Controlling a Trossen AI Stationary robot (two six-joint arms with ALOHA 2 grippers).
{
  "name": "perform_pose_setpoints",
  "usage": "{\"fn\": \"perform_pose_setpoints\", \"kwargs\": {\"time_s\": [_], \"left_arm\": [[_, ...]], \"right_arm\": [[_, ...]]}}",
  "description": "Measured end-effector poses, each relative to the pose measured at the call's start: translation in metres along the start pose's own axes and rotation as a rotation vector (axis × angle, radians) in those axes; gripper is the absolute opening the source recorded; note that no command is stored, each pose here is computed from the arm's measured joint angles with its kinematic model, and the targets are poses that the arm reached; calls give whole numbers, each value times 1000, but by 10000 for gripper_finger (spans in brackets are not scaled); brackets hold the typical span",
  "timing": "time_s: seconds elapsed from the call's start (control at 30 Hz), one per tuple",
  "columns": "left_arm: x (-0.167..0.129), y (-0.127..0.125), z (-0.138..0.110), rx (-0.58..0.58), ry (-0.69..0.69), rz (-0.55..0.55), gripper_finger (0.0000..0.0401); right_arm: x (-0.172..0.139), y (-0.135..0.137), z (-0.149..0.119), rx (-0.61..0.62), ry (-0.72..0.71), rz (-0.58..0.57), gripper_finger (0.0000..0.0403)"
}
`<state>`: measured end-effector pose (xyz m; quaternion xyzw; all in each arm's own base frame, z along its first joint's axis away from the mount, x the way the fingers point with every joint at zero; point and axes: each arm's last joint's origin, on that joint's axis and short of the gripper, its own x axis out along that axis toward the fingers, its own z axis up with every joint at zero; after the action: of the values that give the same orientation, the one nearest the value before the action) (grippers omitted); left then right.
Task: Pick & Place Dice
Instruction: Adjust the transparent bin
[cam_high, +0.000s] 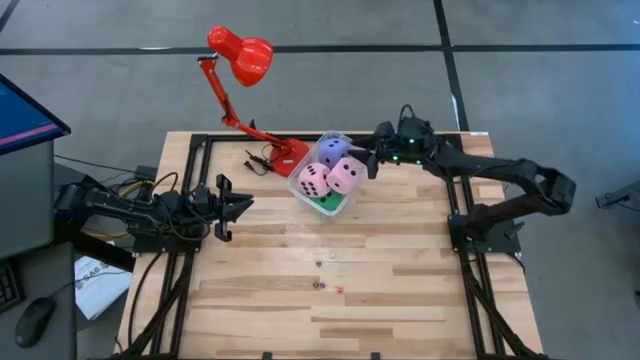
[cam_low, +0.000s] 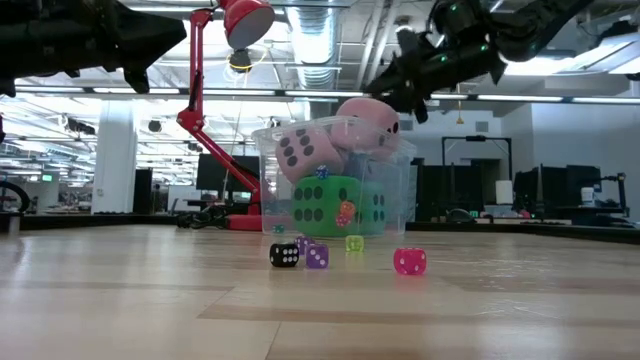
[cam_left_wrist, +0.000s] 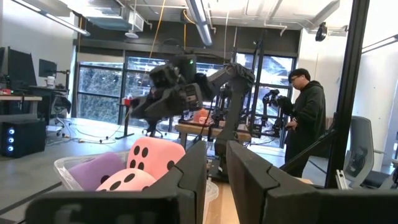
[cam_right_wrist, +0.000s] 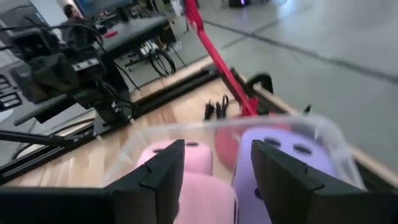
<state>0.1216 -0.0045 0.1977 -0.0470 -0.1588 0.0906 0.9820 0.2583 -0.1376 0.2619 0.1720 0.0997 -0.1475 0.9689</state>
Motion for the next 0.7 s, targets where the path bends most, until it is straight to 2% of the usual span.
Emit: {"fn": "perform_pose_setpoints", "kwargs": {"time_s": [0.17, 0.37, 0.53, 0.7], "left_arm": [[0, 0, 0, 0, 2, 0, 53], [0, 0, 0, 0, 3, 0, 53], [0, 0, 0, 1, 3, 0, 53], [0, 0, 0, 0, 3, 0, 53]], "right_arm": [[-22, 9, 13, -111, -31, 7, 161], [-43, 11, 7, -80, 97, -33, 94], [-45, 12, -8, -42, 244, -49, 45], [-39, 20, -11, -70, 250, -49, 4]]}}
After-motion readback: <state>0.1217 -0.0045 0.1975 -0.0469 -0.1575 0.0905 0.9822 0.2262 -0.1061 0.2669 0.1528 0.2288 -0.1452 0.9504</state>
